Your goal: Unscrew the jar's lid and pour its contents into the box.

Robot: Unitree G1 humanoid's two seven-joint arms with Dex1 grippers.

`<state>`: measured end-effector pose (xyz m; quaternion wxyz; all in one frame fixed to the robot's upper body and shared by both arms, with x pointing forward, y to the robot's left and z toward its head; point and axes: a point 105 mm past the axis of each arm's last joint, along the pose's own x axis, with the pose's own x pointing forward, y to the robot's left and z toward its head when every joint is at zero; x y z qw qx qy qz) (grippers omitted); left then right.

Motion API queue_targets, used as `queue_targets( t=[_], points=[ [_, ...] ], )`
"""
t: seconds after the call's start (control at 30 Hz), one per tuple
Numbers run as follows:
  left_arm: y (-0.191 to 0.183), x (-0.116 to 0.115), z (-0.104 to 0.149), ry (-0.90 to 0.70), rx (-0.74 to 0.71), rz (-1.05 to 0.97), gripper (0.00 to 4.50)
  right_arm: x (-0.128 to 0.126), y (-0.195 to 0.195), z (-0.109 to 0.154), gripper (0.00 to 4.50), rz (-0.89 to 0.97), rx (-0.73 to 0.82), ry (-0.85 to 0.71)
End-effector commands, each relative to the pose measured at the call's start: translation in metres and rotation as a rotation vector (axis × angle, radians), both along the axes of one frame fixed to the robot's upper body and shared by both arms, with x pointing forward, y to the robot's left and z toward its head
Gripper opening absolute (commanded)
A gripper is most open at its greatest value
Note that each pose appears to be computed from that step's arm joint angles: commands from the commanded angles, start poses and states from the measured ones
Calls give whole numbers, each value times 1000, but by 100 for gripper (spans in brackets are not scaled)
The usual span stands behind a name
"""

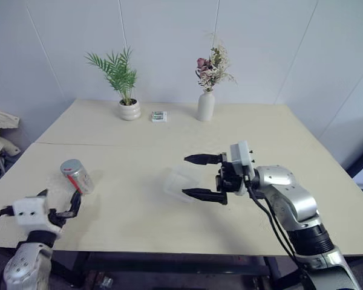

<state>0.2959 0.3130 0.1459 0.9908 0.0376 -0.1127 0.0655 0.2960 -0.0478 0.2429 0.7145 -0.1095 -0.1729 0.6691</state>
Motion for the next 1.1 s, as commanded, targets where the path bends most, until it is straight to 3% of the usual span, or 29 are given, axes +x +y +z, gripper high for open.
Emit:
queue_targets(
  t=[0.03, 0.5, 0.77, 0.87, 1.07, 1.1],
  points=[
    [1, 9, 8, -26, 35, -1, 448, -4, 4, 11, 450, 2, 22, -58],
    [10, 42, 17, -55, 65, 27, 448, -4, -4, 8, 450, -68, 46, -64],
    [11, 48, 14, -55, 76, 23, 448, -4, -6, 6, 450, -86, 53, -67],
    [7, 51, 11, -45, 78, 4, 394, -5, -6, 6, 450, -86, 56, -65],
    [6, 52, 11, -50, 80, 15, 210, -5, -8, 6, 450, -95, 60, -59],
    [6, 52, 11, -50, 79, 15, 199, -5, -8, 6, 450, -97, 61, -57]
  ],
)
